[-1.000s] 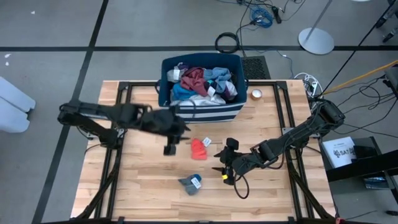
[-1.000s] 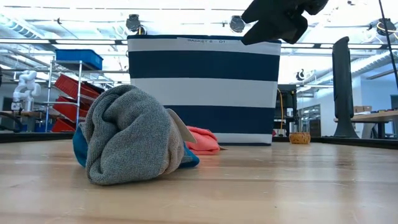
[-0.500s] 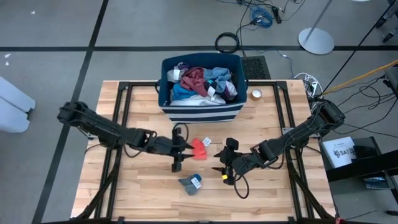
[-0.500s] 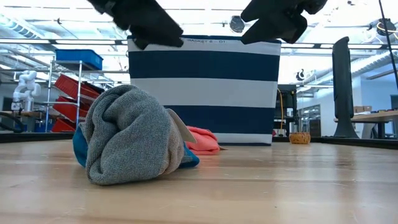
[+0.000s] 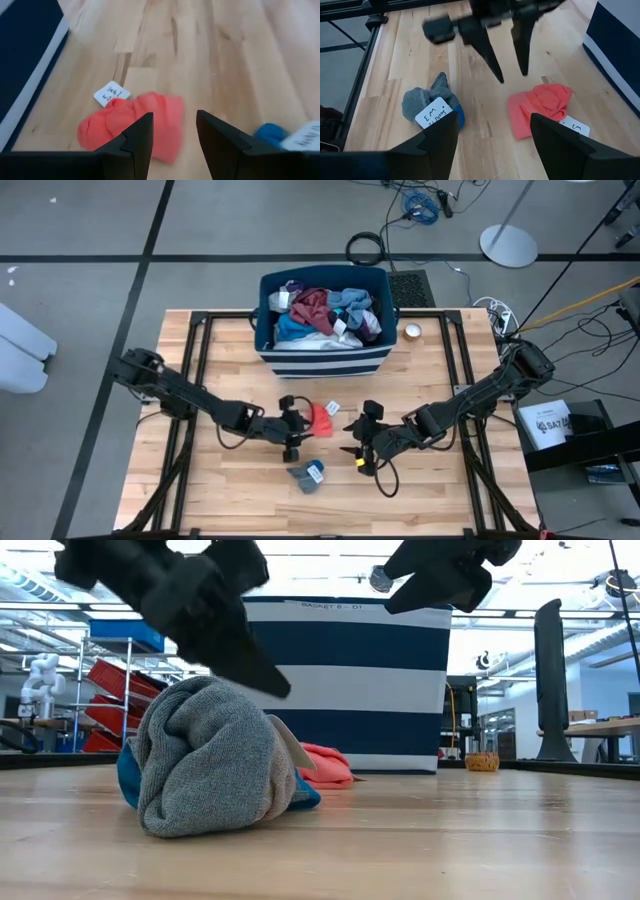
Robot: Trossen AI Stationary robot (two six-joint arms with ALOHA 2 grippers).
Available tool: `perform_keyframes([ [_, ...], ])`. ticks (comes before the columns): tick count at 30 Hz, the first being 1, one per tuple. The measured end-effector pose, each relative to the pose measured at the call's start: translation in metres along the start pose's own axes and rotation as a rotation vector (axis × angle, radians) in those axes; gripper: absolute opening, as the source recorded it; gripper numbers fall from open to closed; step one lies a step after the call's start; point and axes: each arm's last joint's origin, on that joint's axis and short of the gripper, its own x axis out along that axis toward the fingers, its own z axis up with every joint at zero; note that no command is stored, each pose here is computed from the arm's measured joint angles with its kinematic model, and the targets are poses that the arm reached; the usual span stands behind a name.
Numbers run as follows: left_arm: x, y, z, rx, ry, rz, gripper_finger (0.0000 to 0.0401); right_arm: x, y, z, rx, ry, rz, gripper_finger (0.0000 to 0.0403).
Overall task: Sort clothes
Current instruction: Put the orange pair of socks into the blue laundry organizer
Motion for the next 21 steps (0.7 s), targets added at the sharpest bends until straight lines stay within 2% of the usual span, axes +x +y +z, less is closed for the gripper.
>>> perform_keyframes([
  [6,0.022,-0.001,-0.012,0.020,-0.009,0.068,0.0159,0.000,0.000,0.000,0.001,0.001,0.000,0.0233],
  [12,0.034,0.001,-0.019,0.026,-0.005,0.092,0.0159,0.000,0.000,0.000,0.001,0.000,0.000,0.0233],
  [17,0.043,0.006,-0.027,0.033,0.028,0.153,0.0159,0.000,0.000,0.000,0.001,0.001,-0.001,0.0233],
  [21,0.052,0.008,-0.035,0.037,0.061,0.145,0.0159,0.000,0.000,0.000,0.001,0.000,-0.001,0.0233],
])
